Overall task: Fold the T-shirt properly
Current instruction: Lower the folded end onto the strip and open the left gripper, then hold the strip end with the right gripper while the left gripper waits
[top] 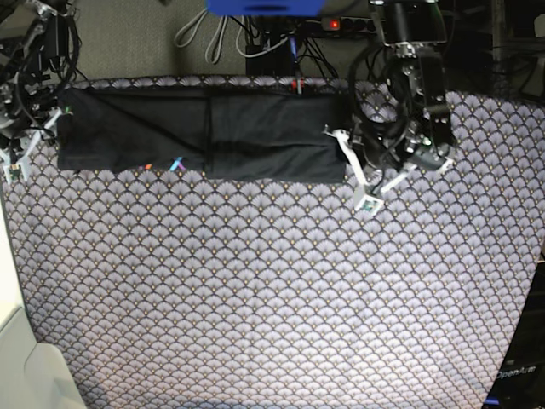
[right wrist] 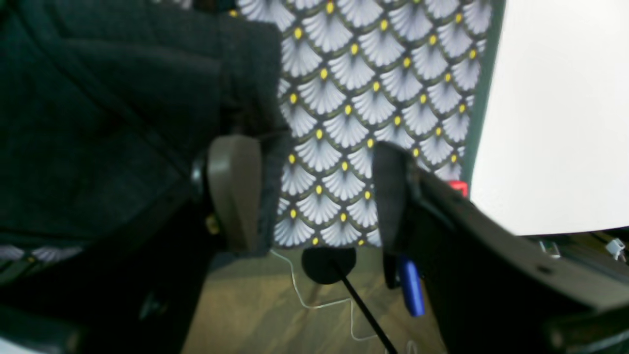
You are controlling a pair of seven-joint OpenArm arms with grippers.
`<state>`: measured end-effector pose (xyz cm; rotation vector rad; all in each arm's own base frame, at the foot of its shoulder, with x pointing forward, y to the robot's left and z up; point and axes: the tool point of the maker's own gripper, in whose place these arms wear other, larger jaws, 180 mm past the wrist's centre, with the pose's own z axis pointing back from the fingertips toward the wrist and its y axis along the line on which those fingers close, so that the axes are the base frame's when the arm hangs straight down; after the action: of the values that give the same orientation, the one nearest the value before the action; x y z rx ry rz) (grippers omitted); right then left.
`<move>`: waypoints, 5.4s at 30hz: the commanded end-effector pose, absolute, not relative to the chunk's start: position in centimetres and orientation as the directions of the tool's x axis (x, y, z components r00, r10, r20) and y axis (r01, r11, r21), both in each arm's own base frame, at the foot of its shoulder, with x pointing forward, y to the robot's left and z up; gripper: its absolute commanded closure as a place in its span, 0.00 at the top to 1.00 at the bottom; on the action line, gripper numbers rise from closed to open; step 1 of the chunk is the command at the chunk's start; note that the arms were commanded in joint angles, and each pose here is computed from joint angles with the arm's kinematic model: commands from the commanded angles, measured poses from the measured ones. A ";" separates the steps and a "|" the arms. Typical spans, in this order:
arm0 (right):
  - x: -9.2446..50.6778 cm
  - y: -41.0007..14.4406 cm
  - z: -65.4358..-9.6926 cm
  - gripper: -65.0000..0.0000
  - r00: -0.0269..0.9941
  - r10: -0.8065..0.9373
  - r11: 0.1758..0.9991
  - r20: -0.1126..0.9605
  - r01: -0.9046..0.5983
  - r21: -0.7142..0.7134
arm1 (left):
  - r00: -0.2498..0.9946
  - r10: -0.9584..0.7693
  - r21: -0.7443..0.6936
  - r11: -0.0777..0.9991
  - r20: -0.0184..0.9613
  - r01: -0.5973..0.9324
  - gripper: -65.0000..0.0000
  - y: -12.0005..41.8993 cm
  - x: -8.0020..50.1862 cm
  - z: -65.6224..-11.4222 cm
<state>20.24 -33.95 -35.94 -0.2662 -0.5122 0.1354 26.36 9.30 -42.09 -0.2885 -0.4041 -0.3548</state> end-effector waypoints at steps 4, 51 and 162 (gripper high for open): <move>20.7 -33.6 -35.4 0.57 0.848 0.188 0.960 0.496 -0.052 -0.275 | 0.847 -0.281 -0.187 0.898 0.451 0.398 0.01 9.3 27.0 -41.4; 22.4 -33.2 -37.6 0.66 0.846 0.059 0.998 0.530 -0.052 -0.029 | 0.844 -0.276 -0.182 0.901 0.459 0.393 0.01 9.5 27.3 -41.0; 21.2 -29.4 -42.6 0.00 0.915 0.011 0.991 0.404 -0.065 0.120 | 0.843 -0.275 -0.180 0.902 0.462 0.392 0.01 9.5 27.4 -41.0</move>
<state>21.46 -29.69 -42.51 0.1241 -0.4301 0.0298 26.50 9.55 -41.89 -0.2778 -0.4085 -0.3493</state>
